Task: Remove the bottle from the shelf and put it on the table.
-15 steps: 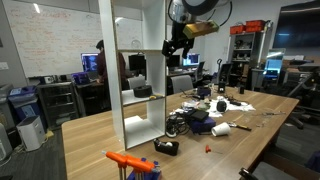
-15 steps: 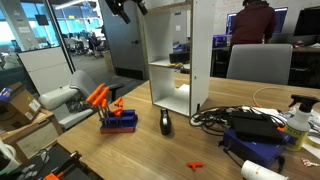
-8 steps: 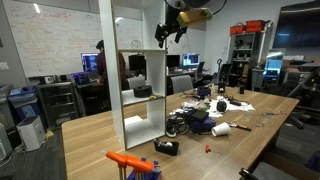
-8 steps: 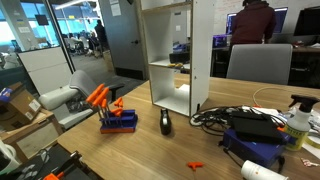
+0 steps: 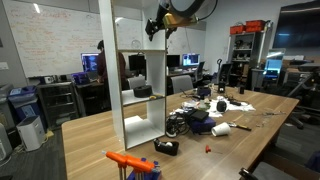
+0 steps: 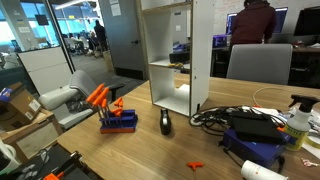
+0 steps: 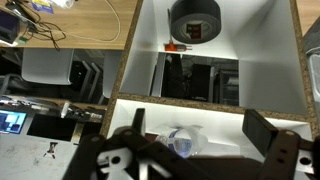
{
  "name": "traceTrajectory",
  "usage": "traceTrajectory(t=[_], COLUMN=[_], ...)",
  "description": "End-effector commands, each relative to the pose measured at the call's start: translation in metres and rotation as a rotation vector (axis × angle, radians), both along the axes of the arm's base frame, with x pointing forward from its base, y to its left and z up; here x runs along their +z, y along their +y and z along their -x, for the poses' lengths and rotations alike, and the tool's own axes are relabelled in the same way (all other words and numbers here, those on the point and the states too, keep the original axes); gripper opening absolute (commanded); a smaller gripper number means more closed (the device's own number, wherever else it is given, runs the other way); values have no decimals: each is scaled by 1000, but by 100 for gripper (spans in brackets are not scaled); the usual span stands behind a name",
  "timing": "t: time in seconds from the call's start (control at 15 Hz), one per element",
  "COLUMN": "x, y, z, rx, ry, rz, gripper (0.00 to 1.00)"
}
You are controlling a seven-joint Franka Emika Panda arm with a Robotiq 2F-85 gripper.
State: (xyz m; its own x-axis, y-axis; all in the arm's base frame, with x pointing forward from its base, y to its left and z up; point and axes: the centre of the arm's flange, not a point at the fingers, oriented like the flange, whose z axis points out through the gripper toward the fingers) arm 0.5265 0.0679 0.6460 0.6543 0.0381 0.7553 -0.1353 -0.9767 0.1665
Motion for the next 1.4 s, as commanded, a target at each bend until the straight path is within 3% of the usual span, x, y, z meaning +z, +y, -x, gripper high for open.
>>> traceTrajectory(t=[0.0,0.4,0.73,1.33], x=[13,10,1,-2], y=[10,15,21,22], z=[-55,-131,-185,-237], rx=[-36,-76,-54,-11], ry=[-99,-145,-133,-46], rz=[-27,-35,-63,-64], gripper=[100,100,100,100])
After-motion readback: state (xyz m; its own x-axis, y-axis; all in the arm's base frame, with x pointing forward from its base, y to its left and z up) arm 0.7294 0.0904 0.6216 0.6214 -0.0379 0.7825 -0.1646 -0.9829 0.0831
